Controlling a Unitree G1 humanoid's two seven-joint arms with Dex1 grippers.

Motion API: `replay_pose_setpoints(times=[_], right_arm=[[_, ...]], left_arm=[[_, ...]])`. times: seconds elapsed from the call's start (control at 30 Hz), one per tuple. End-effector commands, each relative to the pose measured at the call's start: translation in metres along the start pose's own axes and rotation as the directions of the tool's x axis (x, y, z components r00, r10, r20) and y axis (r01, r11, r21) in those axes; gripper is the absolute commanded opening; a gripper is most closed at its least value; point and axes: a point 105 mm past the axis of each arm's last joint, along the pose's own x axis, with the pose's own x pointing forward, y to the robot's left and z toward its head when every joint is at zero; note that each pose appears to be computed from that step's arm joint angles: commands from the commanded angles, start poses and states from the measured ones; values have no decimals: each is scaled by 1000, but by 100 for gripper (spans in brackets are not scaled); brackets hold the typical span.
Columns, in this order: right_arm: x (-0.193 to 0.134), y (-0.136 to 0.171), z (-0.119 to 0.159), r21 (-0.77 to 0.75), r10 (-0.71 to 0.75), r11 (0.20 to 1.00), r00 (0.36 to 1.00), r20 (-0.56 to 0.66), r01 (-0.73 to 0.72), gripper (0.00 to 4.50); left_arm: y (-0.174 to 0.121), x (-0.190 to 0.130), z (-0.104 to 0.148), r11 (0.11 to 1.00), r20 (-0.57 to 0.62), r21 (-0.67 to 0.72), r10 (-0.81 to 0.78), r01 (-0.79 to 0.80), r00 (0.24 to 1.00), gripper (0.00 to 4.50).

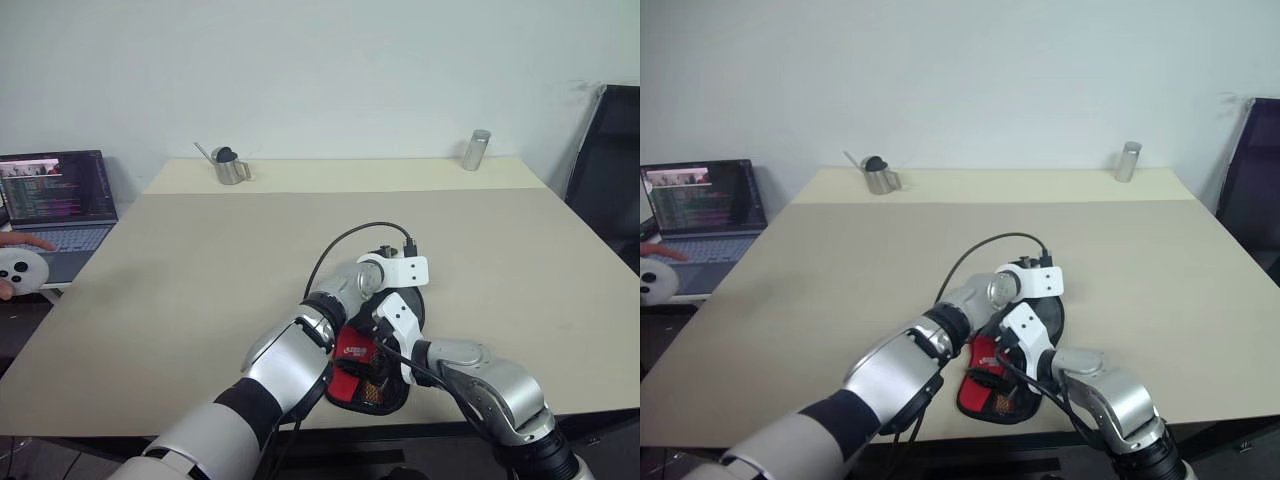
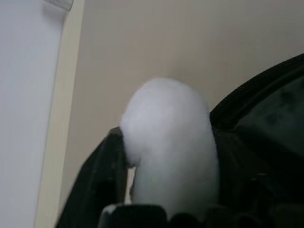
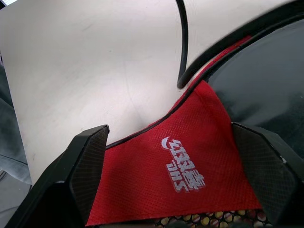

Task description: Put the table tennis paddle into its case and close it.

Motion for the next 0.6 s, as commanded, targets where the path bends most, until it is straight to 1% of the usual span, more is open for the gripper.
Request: replay_pose_setpoints(times=[0.03,0.13,0.23,0.3,0.37,0.4,0.5,0.57,0.6], right_arm=[[8,8,-7,10,51,999,999,-18,-51,450],[11,9,-7,-6,54,999,998,-21,-54,450],[10,6,-4,-39,40,998,999,-19,-41,450],[2,-1,-2,-55,35,998,999,-18,-36,450],[-10,-10,2,-74,34,997,999,-20,-35,450],[-15,-13,3,-84,38,996,999,-23,-39,450],[-28,-19,4,-106,56,993,998,-33,-59,450],[-37,-22,8,-109,82,991,996,-16,-84,450],[-44,-25,12,-108,97,989,995,-1,-97,450]], left_arm=[[-16,-2,-27,999,-81,7,-41,41,996,386],[-11,-4,-31,999,-69,-33,-34,32,997,386],[-4,-7,-27,993,-9,-109,-37,36,999,386],[-7,-8,-21,982,53,-165,-89,96,995,386],[-6,-13,-11,946,165,-254,-164,202,973,386],[-1,-16,-7,933,207,-278,-174,229,963,386],[28,-28,2,910,323,-333,-137,248,936,386],[44,-37,2,898,385,-346,-127,271,914,386],[50,-44,-2,898,410,-333,-137,288,901,386]])
